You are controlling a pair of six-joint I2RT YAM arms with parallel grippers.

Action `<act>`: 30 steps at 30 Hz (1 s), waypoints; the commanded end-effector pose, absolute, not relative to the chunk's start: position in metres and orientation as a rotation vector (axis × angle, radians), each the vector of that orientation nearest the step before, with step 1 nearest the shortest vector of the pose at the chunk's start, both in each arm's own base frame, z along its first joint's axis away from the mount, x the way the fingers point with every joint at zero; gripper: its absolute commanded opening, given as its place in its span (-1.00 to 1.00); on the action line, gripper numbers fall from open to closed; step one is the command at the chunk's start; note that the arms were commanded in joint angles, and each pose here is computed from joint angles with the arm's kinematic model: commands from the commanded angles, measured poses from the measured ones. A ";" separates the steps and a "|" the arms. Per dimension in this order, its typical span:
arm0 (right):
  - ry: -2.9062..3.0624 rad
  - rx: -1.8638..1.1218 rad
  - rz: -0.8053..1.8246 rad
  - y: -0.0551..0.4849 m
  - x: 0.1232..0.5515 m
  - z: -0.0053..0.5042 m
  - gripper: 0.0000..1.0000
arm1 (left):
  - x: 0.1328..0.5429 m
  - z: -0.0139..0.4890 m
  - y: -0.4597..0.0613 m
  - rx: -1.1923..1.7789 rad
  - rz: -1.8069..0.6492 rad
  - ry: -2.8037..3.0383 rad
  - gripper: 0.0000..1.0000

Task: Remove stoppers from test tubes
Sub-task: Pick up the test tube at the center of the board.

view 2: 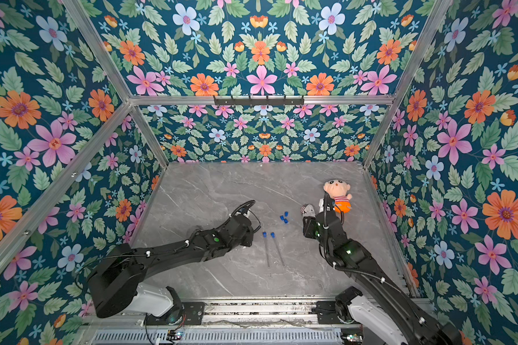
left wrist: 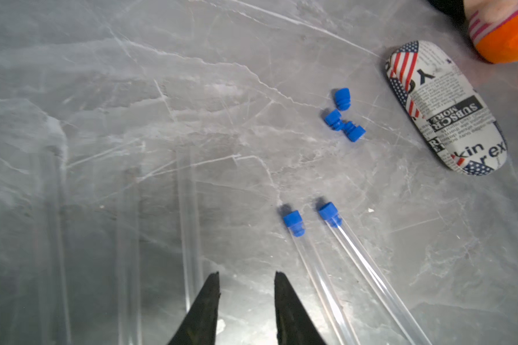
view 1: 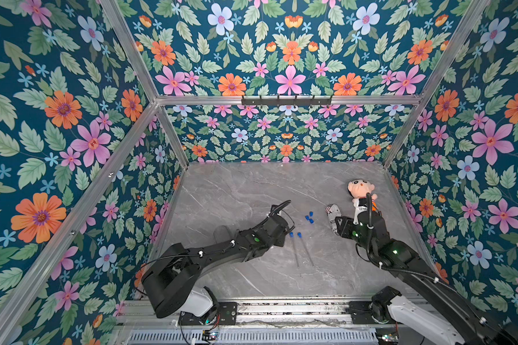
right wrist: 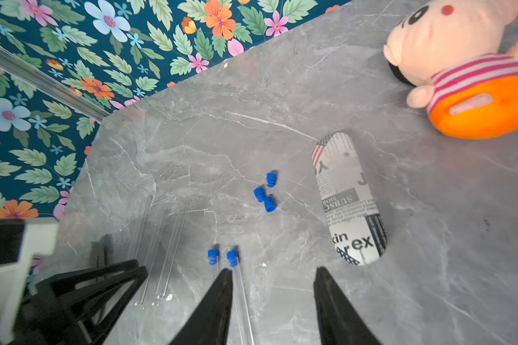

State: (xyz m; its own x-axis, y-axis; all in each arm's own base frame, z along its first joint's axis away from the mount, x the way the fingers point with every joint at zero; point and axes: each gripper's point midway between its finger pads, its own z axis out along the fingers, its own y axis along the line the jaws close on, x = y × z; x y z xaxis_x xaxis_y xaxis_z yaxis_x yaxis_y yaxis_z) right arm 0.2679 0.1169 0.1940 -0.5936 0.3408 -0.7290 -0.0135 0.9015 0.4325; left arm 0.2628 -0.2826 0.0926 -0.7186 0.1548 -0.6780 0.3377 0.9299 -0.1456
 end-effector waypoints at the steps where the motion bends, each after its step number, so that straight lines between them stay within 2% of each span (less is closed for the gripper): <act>1: 2.192 0.273 0.467 0.104 0.251 0.186 -0.07 | 0.252 0.078 -0.287 0.268 -0.285 2.446 -0.31; 13: 2.194 0.284 0.505 0.104 0.243 0.181 -0.07 | 0.220 0.058 -0.325 0.276 -0.254 2.517 -0.21; 30: 2.194 0.284 0.524 0.106 0.243 0.176 -0.07 | 0.220 0.034 -0.332 0.292 -0.184 2.561 -0.18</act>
